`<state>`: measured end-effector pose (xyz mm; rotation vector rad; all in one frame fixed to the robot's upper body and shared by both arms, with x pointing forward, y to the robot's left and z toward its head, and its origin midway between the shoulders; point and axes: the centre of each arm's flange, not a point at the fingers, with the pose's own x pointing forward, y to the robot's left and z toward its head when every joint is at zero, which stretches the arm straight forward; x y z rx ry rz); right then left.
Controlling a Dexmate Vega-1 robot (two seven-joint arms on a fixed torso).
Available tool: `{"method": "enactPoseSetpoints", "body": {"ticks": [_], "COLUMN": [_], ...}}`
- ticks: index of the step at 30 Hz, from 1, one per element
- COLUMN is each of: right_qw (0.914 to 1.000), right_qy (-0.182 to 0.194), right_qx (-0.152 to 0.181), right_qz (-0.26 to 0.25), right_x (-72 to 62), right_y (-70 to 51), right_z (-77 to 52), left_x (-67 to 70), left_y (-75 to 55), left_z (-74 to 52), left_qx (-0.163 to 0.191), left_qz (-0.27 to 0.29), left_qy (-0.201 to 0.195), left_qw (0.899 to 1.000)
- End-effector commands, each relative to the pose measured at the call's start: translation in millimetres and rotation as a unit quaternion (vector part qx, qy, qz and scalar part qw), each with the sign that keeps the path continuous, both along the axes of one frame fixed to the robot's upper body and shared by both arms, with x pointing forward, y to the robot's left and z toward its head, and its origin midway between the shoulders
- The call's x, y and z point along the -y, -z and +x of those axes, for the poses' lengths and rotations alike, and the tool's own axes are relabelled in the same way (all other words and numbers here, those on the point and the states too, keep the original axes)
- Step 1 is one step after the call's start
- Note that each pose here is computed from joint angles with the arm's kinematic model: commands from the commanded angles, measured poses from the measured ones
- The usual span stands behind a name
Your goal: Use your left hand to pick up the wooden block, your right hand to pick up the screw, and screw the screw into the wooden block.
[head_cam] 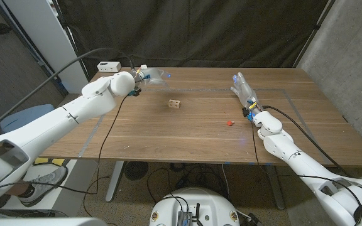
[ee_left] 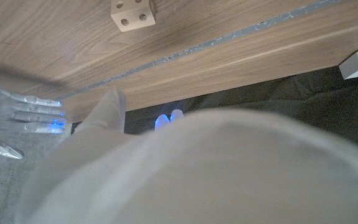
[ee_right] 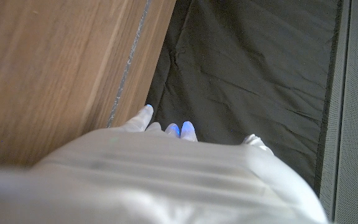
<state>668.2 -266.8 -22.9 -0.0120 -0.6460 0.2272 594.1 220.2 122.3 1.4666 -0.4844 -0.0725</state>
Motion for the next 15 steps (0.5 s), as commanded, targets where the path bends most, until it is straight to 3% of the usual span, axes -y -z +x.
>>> {"method": "enactPoseSetpoints", "body": {"ticks": [1, 15], "right_qw": [1.0, 0.9998], "right_qy": [0.006, 0.012], "right_qx": [0.002, 0.003], "right_qz": [0.007, 0.015], "right_x": [3.1, 3.1], "right_y": [3.3, 10.0], "right_z": [-2.9, -8.2], "left_x": [23.0, 50.5], "left_y": [-11.9, -10.9], "left_z": [-3.0, -6.5], "left_qx": [-0.002, 0.012], "left_qz": [0.089, 0.188], "left_qy": [-0.034, -0.07], "left_qw": [0.995, 0.98]}}
